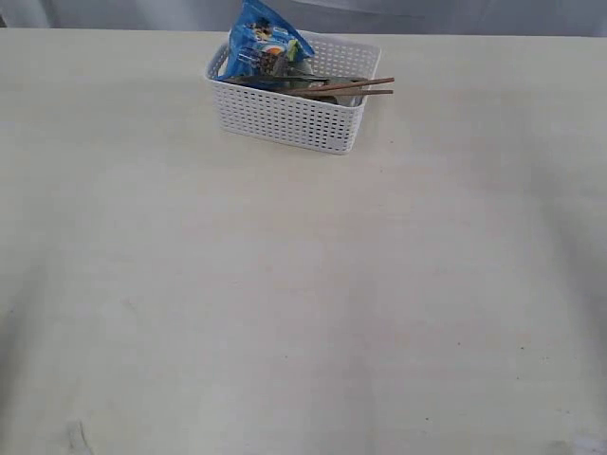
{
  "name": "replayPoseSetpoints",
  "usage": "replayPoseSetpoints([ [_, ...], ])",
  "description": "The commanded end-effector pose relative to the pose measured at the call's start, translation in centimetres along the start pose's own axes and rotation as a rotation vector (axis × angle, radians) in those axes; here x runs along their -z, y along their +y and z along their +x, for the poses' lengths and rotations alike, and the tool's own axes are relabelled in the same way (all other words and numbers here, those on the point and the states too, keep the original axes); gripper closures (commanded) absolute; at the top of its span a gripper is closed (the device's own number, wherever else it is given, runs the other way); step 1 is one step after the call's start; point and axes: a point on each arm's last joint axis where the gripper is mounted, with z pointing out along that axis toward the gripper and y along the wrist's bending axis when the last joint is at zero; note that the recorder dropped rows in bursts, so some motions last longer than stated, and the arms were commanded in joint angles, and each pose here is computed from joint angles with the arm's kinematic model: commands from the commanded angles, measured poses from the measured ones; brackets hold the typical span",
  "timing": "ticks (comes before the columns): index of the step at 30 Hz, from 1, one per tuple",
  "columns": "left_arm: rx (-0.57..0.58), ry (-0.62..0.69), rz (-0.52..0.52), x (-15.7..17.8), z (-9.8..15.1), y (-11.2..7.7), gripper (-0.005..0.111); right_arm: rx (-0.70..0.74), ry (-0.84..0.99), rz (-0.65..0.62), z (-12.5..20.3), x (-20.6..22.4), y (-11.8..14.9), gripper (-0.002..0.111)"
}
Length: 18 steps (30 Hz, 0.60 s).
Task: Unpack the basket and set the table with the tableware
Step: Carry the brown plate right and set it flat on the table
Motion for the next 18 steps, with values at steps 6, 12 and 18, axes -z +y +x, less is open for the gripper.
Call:
replayPoseSetpoints([
  [6,0.007,-0.003,0.008,0.0,0.0,-0.1,0.107,-0.487,0.142,-0.285,5.7,2.9,-7.0,0.109],
  [12,0.007,-0.003,0.008,0.0,0.0,-0.1,0.107,-0.685,0.174,-0.329,9.7,3.1,-9.7,0.109],
  [18,0.007,-0.003,0.008,0.0,0.0,-0.1,0.107,-0.868,0.329,-0.324,15.8,2.5,-10.6,0.109],
])
